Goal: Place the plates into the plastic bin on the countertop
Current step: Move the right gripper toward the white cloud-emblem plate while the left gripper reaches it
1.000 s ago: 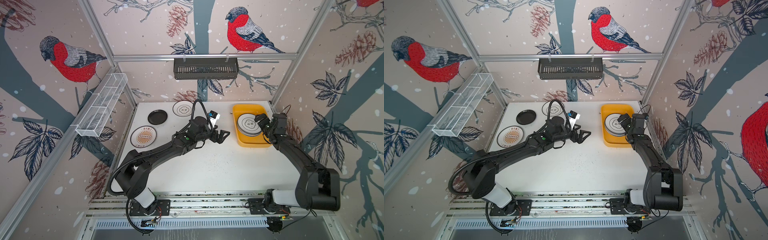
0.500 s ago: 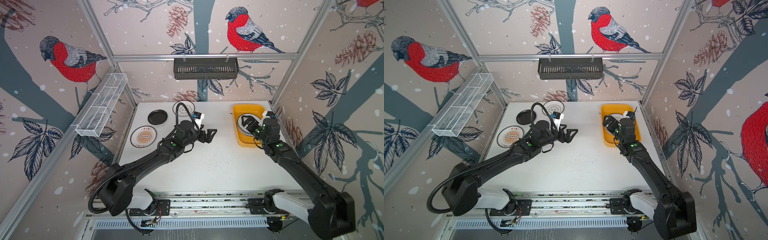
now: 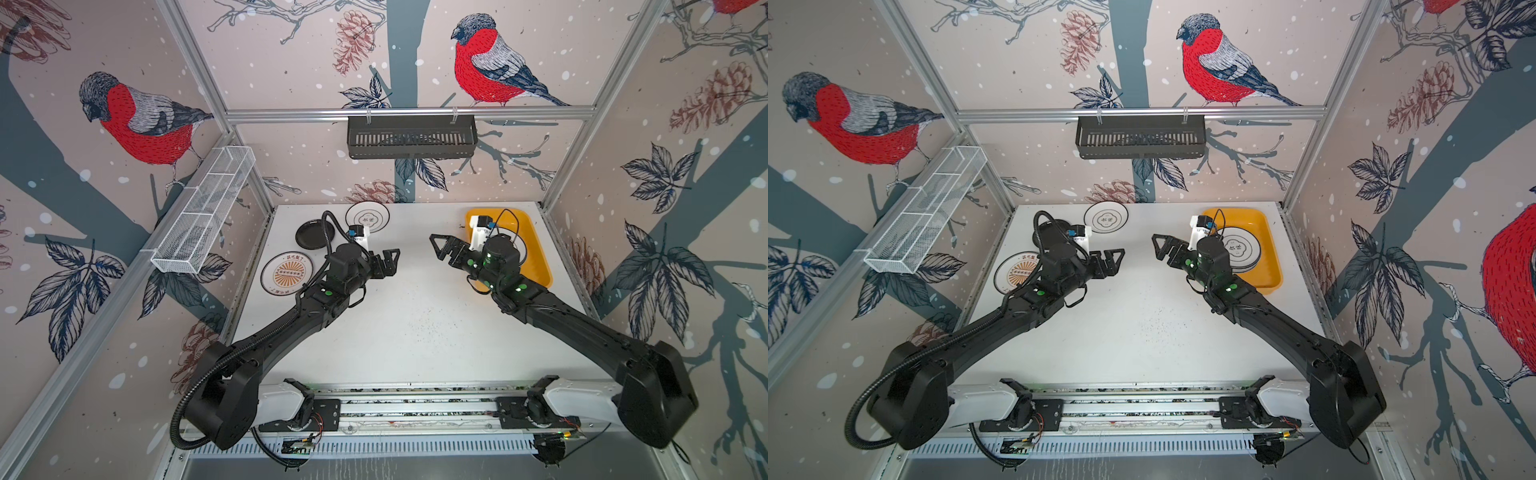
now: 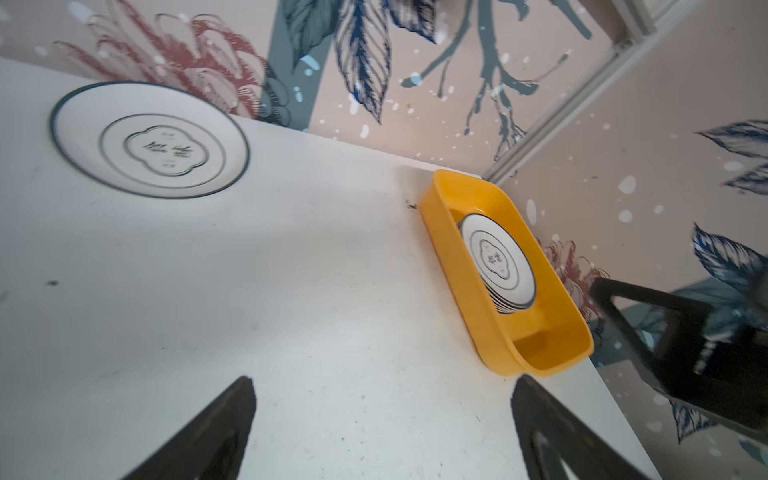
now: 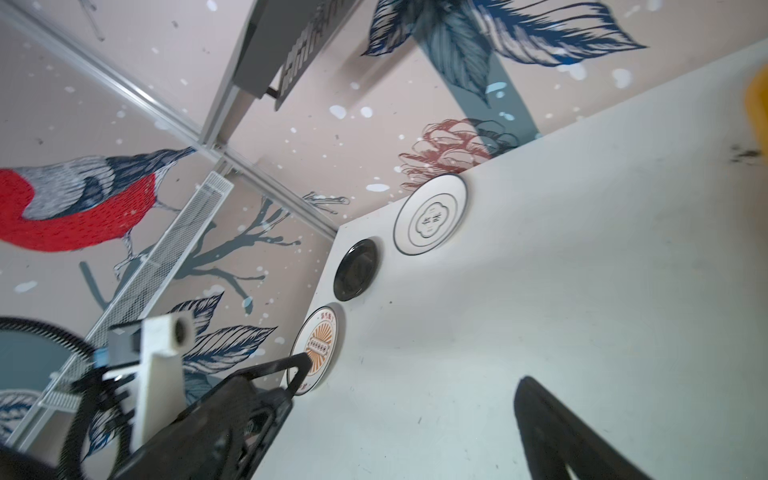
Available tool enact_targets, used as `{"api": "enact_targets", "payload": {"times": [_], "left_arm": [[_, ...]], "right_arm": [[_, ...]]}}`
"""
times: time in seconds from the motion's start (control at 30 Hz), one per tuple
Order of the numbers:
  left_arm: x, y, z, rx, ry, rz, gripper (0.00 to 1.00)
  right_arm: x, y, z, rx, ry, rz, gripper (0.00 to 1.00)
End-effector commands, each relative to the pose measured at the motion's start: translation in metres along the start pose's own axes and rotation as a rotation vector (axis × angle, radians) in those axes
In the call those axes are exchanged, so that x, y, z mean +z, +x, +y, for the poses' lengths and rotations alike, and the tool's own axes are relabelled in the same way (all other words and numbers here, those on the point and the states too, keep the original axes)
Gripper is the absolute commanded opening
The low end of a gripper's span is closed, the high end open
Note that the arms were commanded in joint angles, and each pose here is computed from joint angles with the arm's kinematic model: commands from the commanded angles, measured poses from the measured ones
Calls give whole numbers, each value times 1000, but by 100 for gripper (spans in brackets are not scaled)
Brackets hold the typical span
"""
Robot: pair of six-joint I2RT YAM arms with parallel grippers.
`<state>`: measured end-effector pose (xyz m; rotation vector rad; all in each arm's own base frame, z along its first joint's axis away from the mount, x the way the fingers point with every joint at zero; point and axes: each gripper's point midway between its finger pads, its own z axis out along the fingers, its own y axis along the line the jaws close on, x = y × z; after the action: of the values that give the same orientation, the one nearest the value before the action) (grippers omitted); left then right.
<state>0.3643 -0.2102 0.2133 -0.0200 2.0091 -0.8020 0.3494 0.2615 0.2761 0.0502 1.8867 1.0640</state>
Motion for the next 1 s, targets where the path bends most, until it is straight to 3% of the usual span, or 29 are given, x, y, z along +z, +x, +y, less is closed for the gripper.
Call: {"api": "enact_targets", "payload": {"times": [0.0,0.17,0.33,0.63,0.97], "left_arm": [[0,0,12,-144,45,19,96],[1,-6,56,-215,-77,17,96],[10,-9,88,-264,-134,33,96],[46,-28,136,-315,-148,54,96],[104,-51,179,-349,-129,83,91]], "right_arm": [[7,1,36,-107,-149,28,100],[13,12,61,-174,-281,100,99],[22,18,66,-195,-318,130,100],[37,23,81,-234,-419,176,99],[61,16,70,-217,-394,160,100]]}}
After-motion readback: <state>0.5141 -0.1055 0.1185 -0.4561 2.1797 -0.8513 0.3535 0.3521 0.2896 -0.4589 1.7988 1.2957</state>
